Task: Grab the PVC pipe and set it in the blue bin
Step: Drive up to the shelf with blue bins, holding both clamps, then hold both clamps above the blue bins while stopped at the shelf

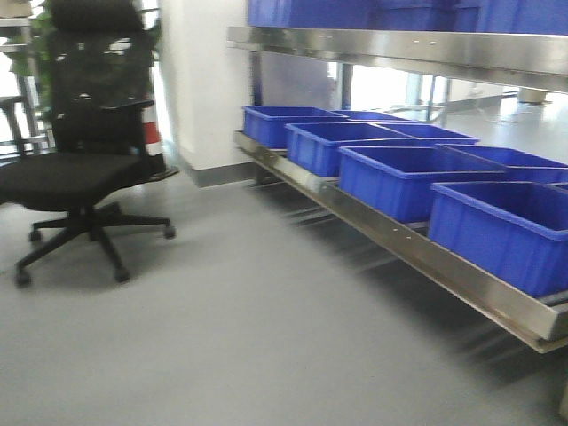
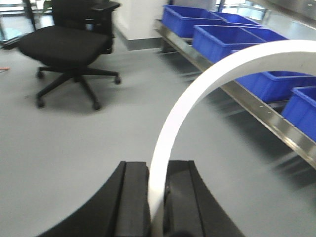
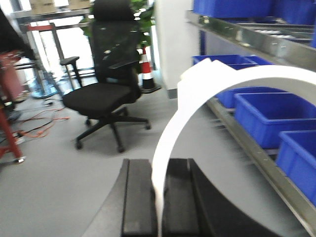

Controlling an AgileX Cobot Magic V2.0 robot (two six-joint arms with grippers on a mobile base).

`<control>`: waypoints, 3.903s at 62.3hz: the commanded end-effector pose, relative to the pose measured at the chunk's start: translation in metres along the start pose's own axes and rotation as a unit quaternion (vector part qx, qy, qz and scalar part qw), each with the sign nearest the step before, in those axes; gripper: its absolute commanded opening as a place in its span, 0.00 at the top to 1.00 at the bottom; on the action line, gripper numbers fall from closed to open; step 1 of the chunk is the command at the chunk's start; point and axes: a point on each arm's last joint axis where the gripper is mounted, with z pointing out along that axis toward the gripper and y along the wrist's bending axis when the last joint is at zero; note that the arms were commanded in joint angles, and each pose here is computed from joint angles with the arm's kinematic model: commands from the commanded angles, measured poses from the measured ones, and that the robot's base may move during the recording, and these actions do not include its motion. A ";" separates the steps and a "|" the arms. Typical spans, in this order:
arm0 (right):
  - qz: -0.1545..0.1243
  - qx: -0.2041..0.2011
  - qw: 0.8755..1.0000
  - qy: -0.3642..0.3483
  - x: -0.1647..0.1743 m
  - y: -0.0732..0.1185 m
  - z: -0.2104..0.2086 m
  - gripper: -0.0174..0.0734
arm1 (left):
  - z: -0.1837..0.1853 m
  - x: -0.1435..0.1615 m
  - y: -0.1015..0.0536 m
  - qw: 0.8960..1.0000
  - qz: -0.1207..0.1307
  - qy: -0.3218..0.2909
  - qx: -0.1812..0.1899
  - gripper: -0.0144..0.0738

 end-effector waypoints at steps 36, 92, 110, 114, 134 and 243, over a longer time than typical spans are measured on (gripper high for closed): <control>-0.002 0.003 1.000 -0.015 -0.002 0.000 -0.001 0.98 | -0.001 -0.002 0.000 1.000 -0.006 -0.016 0.001 0.96; -0.002 0.003 1.000 -0.015 -0.002 0.000 -0.001 0.98 | -0.001 -0.002 0.000 1.000 -0.006 -0.016 0.001 0.96; -0.002 0.003 1.000 -0.015 -0.002 0.000 -0.001 0.98 | -0.001 -0.002 0.000 1.000 -0.006 -0.016 0.001 0.96; -0.002 0.003 1.000 -0.015 -0.002 0.000 -0.001 0.98 | -0.001 -0.002 0.000 1.000 -0.006 -0.016 0.001 0.96; -0.002 0.003 1.000 -0.015 -0.002 0.000 -0.001 0.98 | -0.001 -0.002 0.000 1.000 -0.006 -0.016 0.001 0.96; -0.002 0.003 1.000 -0.015 -0.002 0.000 -0.001 0.98 | -0.002 -0.003 0.003 0.999 0.033 -0.017 -0.017 0.96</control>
